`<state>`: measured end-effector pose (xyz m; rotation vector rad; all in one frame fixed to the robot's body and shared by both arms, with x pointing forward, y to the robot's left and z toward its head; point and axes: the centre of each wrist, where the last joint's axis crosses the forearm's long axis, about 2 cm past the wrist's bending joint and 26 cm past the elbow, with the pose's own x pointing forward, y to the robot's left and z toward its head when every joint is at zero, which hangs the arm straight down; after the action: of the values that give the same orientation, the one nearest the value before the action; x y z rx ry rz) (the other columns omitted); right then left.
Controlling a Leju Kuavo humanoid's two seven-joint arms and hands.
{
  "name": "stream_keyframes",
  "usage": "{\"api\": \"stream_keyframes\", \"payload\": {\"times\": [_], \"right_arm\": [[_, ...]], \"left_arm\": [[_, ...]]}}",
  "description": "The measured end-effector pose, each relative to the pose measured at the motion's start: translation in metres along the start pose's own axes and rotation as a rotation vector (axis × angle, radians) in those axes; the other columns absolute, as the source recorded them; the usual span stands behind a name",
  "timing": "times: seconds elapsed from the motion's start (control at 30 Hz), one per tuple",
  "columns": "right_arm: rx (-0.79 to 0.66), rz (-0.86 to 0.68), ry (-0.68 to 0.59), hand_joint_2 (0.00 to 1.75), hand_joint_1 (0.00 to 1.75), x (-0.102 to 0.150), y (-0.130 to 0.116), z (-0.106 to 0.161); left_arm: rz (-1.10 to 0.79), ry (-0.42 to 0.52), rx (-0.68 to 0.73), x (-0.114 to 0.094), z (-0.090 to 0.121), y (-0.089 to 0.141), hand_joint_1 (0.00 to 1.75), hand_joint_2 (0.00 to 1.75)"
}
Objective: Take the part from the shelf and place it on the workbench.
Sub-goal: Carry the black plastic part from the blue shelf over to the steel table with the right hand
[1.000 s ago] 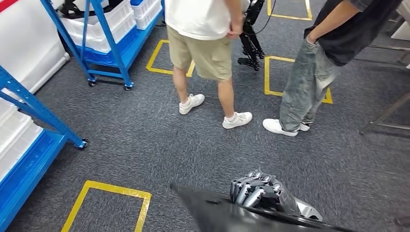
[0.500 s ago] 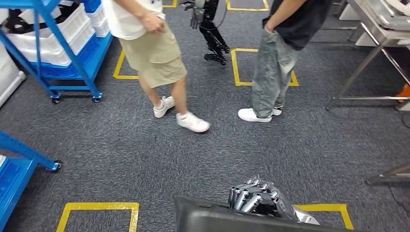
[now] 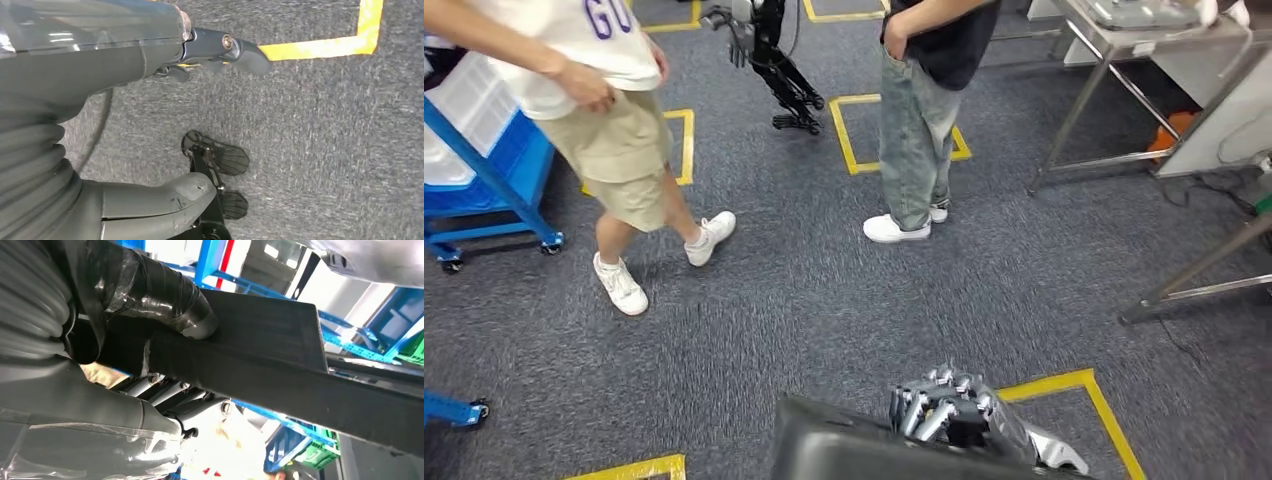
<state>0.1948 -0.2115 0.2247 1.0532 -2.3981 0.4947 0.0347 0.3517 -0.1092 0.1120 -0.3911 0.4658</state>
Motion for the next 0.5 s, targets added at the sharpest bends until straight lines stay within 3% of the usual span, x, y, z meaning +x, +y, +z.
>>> {"api": "stream_keyframes", "payload": {"times": [0.5], "right_arm": [[0.010,0.010,-0.015,1.75,1.75,-0.0020,-0.0013,-0.0076]], "left_arm": [[0.014,-0.013,-0.005,0.0035,-0.0011,-0.0040,0.00,1.75]]}}
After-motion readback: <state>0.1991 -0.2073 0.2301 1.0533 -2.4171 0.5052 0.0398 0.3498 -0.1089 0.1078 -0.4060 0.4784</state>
